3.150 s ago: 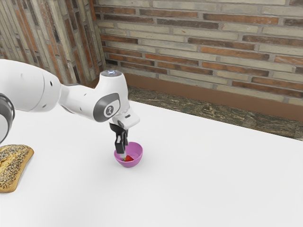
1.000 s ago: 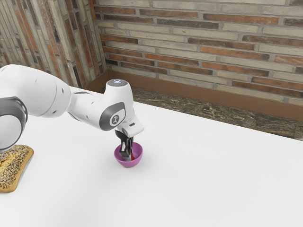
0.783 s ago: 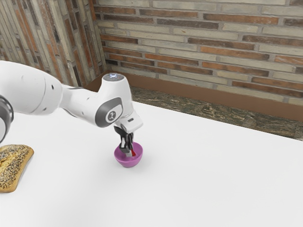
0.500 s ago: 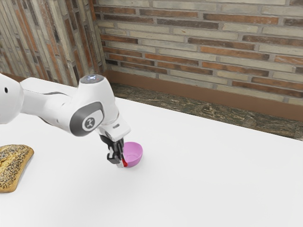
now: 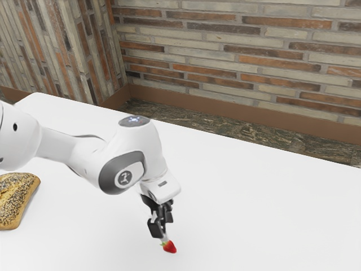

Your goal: Take strawberry from the bowl

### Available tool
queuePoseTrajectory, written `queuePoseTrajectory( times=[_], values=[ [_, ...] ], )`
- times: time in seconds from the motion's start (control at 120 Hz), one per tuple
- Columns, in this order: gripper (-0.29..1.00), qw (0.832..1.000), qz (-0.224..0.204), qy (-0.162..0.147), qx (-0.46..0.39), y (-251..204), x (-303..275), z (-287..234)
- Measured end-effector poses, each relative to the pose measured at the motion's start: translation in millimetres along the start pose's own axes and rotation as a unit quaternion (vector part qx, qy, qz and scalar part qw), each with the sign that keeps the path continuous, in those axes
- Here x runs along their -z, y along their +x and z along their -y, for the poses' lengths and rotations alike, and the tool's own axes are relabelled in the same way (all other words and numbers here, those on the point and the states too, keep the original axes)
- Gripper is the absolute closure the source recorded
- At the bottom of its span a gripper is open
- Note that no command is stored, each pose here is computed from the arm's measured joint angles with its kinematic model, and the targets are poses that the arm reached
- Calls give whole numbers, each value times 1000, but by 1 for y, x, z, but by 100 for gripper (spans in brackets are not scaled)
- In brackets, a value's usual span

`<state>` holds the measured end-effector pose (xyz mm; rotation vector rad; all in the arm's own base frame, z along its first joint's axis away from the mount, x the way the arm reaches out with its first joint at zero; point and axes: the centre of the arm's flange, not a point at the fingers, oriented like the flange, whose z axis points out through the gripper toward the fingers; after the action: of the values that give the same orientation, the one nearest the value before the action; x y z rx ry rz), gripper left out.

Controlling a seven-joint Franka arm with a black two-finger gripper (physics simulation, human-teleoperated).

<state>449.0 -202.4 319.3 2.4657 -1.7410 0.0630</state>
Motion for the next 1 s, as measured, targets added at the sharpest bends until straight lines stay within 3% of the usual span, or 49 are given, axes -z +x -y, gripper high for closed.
queuePoseTrajectory(
  times=[0.083,0.133,0.275,0.35,0.4,0.458,0.6,0.7,0.808,0.875,1.0],
  values=[
    [18,1000,-8,6,-14,12,10,-10],
    [14,999,-26,27,-10,14,39,-8],
    [7,978,-99,128,130,-49,217,98],
    [5,966,-82,173,171,-52,317,110],
    [4,954,-72,187,222,-57,367,104],
    [3,931,-65,182,310,-78,396,100],
    [2,853,-35,150,498,-143,409,101],
    [1,796,-16,141,588,-199,410,106],
    [1,745,-7,145,651,-240,416,124],
    [0,729,-7,146,669,-242,418,122],
    [0,727,-9,146,671,-210,417,113]
  ],
)
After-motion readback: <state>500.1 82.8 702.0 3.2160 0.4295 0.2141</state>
